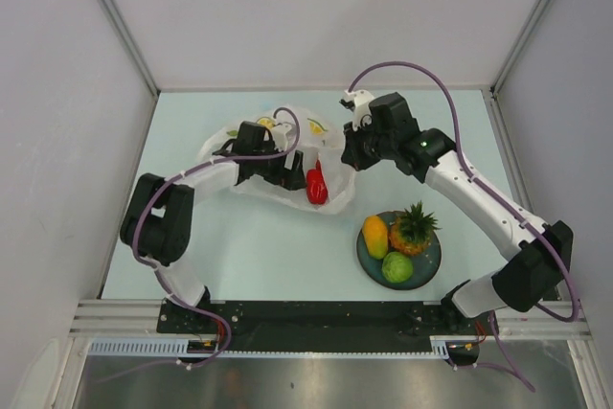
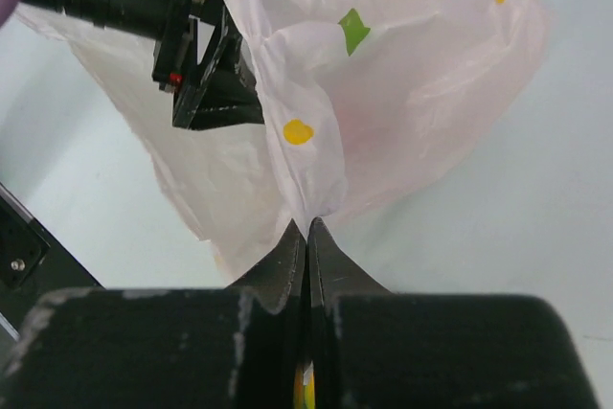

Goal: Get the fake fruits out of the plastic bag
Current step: Adjust the plastic bag at the center of the board, then take out the fake fruit from the plastic bag.

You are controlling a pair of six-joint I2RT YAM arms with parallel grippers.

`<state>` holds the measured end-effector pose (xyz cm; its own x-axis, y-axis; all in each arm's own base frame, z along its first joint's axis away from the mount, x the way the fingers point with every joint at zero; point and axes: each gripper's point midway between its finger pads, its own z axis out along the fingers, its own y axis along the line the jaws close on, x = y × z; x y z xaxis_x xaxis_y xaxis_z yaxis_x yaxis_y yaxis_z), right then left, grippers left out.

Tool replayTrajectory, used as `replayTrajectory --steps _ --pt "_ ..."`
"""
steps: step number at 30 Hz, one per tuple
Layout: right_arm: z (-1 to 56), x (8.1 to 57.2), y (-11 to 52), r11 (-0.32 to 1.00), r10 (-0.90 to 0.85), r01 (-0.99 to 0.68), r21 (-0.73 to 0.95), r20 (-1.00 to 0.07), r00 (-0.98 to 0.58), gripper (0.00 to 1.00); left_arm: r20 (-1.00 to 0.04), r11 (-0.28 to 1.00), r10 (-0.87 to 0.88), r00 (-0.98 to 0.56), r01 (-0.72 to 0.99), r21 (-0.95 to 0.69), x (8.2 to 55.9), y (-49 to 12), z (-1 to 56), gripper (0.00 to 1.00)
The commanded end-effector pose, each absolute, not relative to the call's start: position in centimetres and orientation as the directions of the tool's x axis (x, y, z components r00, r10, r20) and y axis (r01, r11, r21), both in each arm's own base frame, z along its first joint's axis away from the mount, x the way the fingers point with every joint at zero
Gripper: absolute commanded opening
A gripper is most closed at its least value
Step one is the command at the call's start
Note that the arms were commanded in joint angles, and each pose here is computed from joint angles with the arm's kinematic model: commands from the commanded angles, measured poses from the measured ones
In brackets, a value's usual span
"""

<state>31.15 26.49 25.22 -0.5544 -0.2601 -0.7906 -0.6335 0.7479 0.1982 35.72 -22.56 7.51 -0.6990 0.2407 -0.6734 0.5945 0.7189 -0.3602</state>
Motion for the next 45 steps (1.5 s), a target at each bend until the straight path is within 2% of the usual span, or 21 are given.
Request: replayTrajectory --steps 1,7,10,12,15,21,25,27,28,30,34,36,37,38,40,41,43,45 --pt "24.7 31.5 26.8 0.745 -0.270 -0.641 0.184 -0.796 -0.542 0.00 -0.701 0.647 0.202 -0.684 0.630 -0.428 36.9 -25.9 9.9 0.97" --pt "23.7 31.8 26.3 0.758 -0.271 -0.625 0.186 -0.782 -0.561 0.00 -0.686 0.570 0.190 -0.703 0.648 -0.505 35.8 -28.7 10.5 0.96" --pt "23.4 32.0 26.0 0.766 -0.263 -0.614 0.189 -0.780 -0.568 0.00 -0.674 0.592 0.199 -0.711 0.636 -0.495 36.3 -29.4 9.7 0.97" --pt "23.3 32.2 25.8 0.772 -0.260 -0.607 0.189 -0.778 -0.573 0.00 -0.630 0.654 0.211 -0.747 0.587 -0.477 36.8 -29.3 7.6 0.96" --pt "23.3 32.4 25.6 0.776 -0.256 -0.602 0.188 -0.779 -0.573 0.00 -0.610 0.669 0.205 -0.765 0.565 -0.483 37.5 -29.8 6.8 0.92" --pt "23.1 33.6 23.9 0.813 -0.225 -0.552 0.184 -0.775 -0.590 0.00 -0.608 0.655 0.209 -0.766 0.571 -0.495 37.5 -30.0 6.9 0.68" --pt "23.0 35.7 21.4 0.873 -0.162 -0.457 0.173 -0.780 -0.605 0.00 -0.639 0.603 0.218 -0.738 0.616 -0.506 36.3 -29.8 8.0 0.40" --pt "23.0 36.0 21.2 0.870 -0.162 -0.460 0.176 -0.780 -0.605 0.00 -0.650 0.585 0.231 -0.723 0.638 -0.501 35.7 -29.2 8.2 0.19" --pt "22.8 36.1 21.1 0.871 -0.163 -0.460 0.176 -0.778 -0.607 0.00 -0.652 0.572 0.237 -0.720 0.646 -0.505 35.4 -29.1 8.5 0.16" --pt "22.8 36.0 21.2 0.864 -0.169 -0.471 0.177 -0.779 -0.603 0.00 -0.675 0.564 0.245 -0.696 0.669 -0.485 35.3 -28.3 9.1 0.00" --pt "23.0 36.1 21.5 0.851 -0.181 -0.495 0.173 -0.789 -0.587 0.00 -0.748 0.528 0.225 -0.624 0.723 -0.445 35.2 -26.8 13.0 0.00" --pt "23.0 36.1 21.7 0.844 -0.184 -0.507 0.174 -0.794 -0.580 0.00 -0.770 0.472 0.210 -0.603 0.752 -0.460 34.7 -26.4 14.9 0.00" --pt "23.2 36.1 21.7 0.841 -0.187 -0.513 0.171 -0.798 -0.573 0.06 -0.780 0.442 0.203 -0.592 0.766 -0.467 34.3 -26.4 16.0 0.00" --pt "23.6 36.2 21.8 0.836 -0.190 -0.524 0.162 -0.810 -0.555 0.33 -0.804 0.361 0.196 -0.562 0.803 -0.473 33.1 -26.6 18.1 0.00" --pt "25.4 36.3 21.6 0.834 -0.181 -0.533 0.144 -0.841 -0.510 0.56 -0.829 0.292 0.203 -0.522 0.840 -0.457 31.9 -26.8 20.5 0.00" --pt "26.7 36.6 21.7 0.827 -0.178 -0.547 0.129 -0.863 -0.473 0.73 -0.846 0.256 0.205 -0.492 0.861 -0.439 31.1 -26.9 21.8 0.00" --pt "29.5 36.0 22.1 0.798 -0.151 -0.585 0.142 -0.894 -0.422 0.91 -0.842 0.199 0.218 -0.493 0.867 -0.456 29.9 -26.9 23.5 0.00" --pt "32.3 34.8 22.9 0.716 -0.119 -0.673 0.185 -0.918 -0.379 0.97 -0.858 0.147 0.219 -0.465 0.885 -0.442 29.1 -27.0 25.1 0.00"
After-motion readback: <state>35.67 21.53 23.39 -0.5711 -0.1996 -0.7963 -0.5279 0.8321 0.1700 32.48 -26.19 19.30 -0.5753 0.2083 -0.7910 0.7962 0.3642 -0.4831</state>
